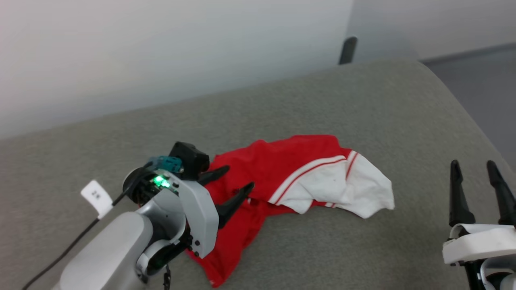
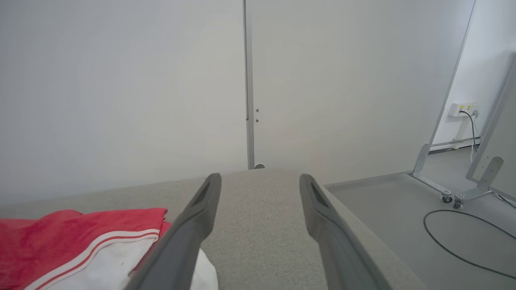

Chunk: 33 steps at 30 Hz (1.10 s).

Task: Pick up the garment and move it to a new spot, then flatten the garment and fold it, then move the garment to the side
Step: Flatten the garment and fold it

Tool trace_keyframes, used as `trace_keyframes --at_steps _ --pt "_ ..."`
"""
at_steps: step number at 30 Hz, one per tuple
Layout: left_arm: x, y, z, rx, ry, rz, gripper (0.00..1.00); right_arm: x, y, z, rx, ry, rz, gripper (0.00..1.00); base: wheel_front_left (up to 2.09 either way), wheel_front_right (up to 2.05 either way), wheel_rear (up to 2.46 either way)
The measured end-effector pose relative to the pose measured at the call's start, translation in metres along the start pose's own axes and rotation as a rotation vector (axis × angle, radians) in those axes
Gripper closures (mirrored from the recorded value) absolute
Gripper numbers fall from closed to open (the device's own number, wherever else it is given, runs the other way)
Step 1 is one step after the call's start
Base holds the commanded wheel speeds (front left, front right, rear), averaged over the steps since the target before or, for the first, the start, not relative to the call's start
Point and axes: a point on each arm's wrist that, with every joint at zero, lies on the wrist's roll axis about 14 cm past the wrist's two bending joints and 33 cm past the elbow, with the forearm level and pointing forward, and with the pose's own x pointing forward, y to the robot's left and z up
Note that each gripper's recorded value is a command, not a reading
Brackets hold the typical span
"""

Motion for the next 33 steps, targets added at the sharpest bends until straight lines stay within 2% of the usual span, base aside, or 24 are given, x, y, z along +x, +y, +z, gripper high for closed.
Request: trace_keyframes --at_steps 4,19,20,21,22,23,33 --pt "0.017 0.005 -0.020 0.010 0.084 -0.025 0.00 -0.004 -0.007 -0.009 0.022 0.018 -0.024 0.00 0.00 0.00 0.00" --pt "0.045 0.046 -0.126 0.024 0.390 0.010 0.00 -0.003 -0.015 -0.038 0.040 0.091 -0.065 0.00 0.00 0.00 0.00" --pt "0.046 0.047 -0.129 0.015 0.398 0.012 0.40 -0.002 -0.014 -0.039 0.040 0.094 -0.063 0.00 0.00 0.00 0.00" --pt "0.047 0.047 -0.130 0.011 0.400 0.013 0.65 0.000 -0.013 -0.039 0.042 0.092 -0.060 0.00 0.00 0.00 0.00" --pt "0.048 0.047 -0.130 0.010 0.399 0.013 0.71 0.002 -0.011 -0.038 0.043 0.090 -0.055 0.00 0.00 0.00 0.00" --pt "0.048 0.047 -0.132 0.008 0.401 0.014 1.00 0.003 -0.010 -0.038 0.044 0.088 -0.051 0.00 0.00 0.00 0.00" --pt "0.036 0.057 -0.134 -0.085 0.388 0.062 1.00 0.012 0.005 -0.040 0.051 0.090 -0.008 0.00 0.00 0.00 0.00"
